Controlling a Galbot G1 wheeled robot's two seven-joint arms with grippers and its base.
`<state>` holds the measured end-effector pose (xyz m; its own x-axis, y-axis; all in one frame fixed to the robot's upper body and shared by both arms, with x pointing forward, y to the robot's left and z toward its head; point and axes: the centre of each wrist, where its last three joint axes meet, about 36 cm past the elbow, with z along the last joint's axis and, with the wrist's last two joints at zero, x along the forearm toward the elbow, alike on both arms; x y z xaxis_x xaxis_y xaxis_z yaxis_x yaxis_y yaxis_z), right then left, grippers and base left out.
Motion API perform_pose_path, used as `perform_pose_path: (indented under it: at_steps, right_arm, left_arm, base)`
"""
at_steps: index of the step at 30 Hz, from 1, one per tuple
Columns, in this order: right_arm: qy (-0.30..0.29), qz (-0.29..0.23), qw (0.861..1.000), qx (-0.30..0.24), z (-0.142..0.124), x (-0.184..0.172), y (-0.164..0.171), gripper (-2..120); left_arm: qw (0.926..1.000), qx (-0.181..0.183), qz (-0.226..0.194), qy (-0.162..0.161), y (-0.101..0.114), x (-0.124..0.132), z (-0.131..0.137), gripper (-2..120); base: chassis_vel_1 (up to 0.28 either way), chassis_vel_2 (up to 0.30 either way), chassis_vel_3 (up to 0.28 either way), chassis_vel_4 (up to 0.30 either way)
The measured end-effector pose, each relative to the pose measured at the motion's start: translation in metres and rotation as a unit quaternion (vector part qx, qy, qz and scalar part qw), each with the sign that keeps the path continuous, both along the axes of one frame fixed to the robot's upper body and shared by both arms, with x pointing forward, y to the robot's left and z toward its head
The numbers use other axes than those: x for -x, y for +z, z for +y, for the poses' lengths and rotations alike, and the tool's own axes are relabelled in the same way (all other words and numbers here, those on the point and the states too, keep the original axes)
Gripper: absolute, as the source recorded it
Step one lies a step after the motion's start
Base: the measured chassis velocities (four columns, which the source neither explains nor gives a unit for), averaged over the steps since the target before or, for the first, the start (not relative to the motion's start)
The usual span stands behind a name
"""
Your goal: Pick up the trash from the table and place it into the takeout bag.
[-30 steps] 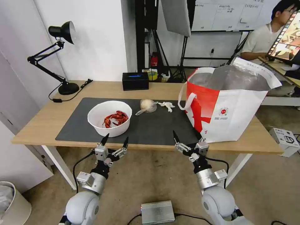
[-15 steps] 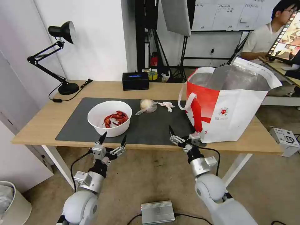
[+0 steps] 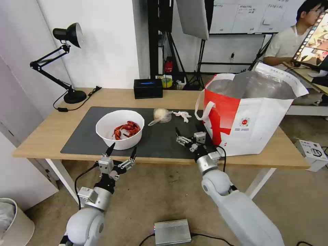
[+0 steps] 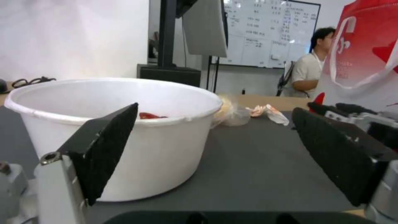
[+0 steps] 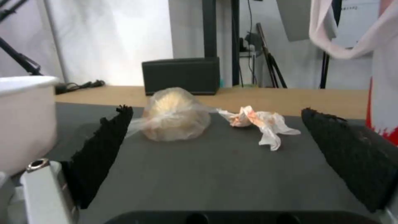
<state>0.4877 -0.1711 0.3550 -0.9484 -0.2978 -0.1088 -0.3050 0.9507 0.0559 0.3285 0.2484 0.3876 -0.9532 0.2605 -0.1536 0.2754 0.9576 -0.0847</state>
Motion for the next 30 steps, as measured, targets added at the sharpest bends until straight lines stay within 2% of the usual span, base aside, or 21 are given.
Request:
perform_pose_path:
  at_steps: [11,30]
  right_arm:
    - [-0.01,0.003,1.0,0.015,0.009,-0.041,0.004,100]
    - [-0.06,0.006,0.998,0.03,0.005,-0.106,0.015,100]
  left_arm:
    - [1.0,0.006,0.001,-0.004,-0.002,-0.002,-0.004,100]
    - [0.9999,0.011,0.005,0.0,-0.012,-0.005,-0.005,100]
  base:
    - [0.0,0.0,0.0,0.0]
    - [0.0,0.0,0.0,0.0]
